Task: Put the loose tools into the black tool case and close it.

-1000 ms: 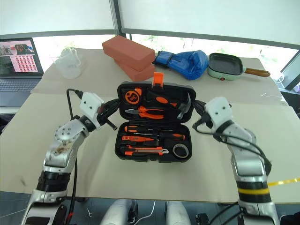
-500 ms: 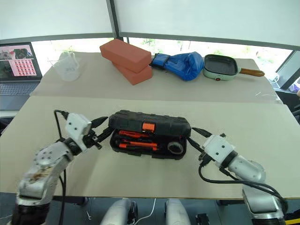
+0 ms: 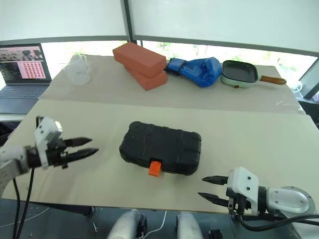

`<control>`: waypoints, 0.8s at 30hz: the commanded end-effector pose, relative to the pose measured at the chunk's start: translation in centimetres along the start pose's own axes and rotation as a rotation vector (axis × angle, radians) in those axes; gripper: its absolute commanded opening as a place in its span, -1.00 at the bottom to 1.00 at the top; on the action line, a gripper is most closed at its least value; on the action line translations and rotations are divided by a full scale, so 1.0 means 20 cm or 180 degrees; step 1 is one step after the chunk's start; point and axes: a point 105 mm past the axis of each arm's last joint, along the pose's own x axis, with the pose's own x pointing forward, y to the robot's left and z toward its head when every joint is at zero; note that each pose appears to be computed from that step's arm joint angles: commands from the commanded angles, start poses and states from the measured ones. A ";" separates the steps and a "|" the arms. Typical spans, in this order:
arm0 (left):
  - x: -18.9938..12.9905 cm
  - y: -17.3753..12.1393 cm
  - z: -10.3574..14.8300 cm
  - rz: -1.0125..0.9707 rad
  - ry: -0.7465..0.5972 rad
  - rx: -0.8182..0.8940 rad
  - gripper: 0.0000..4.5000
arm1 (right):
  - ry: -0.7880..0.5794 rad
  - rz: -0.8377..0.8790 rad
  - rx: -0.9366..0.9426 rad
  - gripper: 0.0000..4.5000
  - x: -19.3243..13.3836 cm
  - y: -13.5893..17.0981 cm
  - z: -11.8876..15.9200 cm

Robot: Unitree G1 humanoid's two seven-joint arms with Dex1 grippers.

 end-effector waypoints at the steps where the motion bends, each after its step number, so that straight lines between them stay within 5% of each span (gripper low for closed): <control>1: 0.11 0.12 0.06 0.0000 -0.0067 0.0428 -0.15 | -0.0005 0.0064 -0.0057 -0.59 0.04 0.01 0.03; 4: 0.29 0.19 0.11 -0.0103 -0.0027 0.0797 -0.61 | 0.0040 0.0069 -0.0089 -0.99 0.09 -0.01 0.00; 7: 0.40 0.21 0.17 -0.0192 -0.0096 0.0954 -0.98 | 0.0057 0.0059 -0.0106 -1.00 0.11 -0.04 -0.03; 15: 0.73 0.09 0.26 -0.0680 -0.0138 0.1321 -0.98 | 0.0046 -0.0040 -0.0277 -1.00 0.22 -0.15 -0.06; 24: 0.61 -0.04 0.10 -0.1469 0.0271 0.1528 -0.98 | 0.0033 -0.0752 -0.0328 -1.00 0.20 -0.39 -0.03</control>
